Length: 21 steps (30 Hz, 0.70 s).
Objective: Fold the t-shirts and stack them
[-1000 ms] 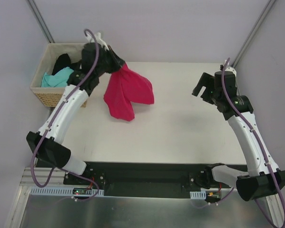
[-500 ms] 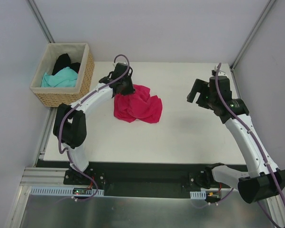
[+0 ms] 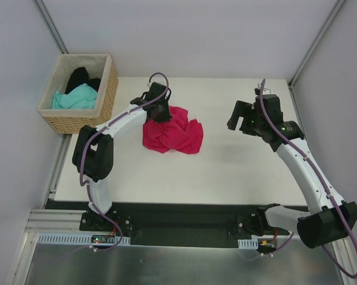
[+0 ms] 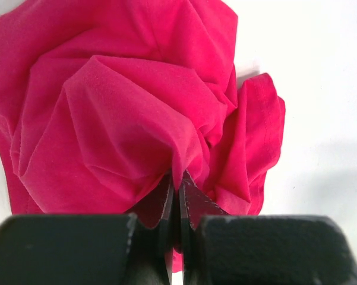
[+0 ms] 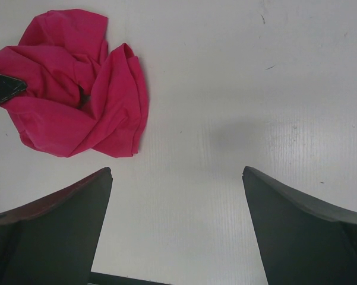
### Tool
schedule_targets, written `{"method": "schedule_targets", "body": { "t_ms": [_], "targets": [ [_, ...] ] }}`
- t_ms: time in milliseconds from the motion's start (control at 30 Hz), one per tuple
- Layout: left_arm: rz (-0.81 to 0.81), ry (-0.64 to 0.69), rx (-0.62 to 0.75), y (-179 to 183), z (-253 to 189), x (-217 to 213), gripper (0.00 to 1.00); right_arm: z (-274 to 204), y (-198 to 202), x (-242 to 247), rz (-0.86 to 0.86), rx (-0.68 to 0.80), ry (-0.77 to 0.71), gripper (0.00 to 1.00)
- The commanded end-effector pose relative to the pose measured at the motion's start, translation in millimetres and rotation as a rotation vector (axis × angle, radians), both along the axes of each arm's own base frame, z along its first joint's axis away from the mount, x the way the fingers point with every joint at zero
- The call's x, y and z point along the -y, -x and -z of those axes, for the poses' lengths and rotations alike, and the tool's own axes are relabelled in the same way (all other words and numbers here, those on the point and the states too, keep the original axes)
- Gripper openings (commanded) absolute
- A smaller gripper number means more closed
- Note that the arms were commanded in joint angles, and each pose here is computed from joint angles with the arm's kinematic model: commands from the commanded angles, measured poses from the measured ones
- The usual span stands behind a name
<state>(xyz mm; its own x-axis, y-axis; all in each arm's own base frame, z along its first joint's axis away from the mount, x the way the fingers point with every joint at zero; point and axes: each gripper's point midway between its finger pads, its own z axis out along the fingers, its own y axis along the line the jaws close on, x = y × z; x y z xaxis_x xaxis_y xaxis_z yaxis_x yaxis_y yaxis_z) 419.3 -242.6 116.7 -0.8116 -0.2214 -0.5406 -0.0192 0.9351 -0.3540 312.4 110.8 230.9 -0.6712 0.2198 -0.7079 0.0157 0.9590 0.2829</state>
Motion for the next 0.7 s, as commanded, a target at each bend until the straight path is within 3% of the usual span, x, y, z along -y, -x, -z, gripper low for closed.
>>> {"method": "schedule_targets", "body": {
  "t_ms": [0,200,433,567,600,667],
  "targets": [
    [0.020,-0.007,0.046,-6.5,-18.0,3.9,0.00,-25.6,-8.0,-3.9,-0.016,0.076,-0.011,0.96],
    [0.029,-0.028,0.017,-1.6,-6.0,1.2,0.00,-15.0,-9.3,-27.3,-0.110,0.012,-0.063,0.96],
    [0.030,-0.148,-0.043,8.7,34.6,-18.8,0.00,9.9,-22.0,-35.3,-0.082,-0.044,0.012,0.96],
    [0.052,-0.168,-0.061,9.9,43.8,-19.5,0.00,13.3,-23.1,-50.2,-0.127,-0.044,-0.014,0.96],
    [0.051,-0.164,-0.041,9.4,34.3,-20.3,0.01,10.5,-23.6,-53.7,-0.144,-0.030,-0.016,0.96],
    [0.058,-0.169,-0.011,9.4,21.0,-23.3,0.22,5.9,-21.7,-75.5,-0.238,-0.002,-0.058,0.96]
  ]
}}
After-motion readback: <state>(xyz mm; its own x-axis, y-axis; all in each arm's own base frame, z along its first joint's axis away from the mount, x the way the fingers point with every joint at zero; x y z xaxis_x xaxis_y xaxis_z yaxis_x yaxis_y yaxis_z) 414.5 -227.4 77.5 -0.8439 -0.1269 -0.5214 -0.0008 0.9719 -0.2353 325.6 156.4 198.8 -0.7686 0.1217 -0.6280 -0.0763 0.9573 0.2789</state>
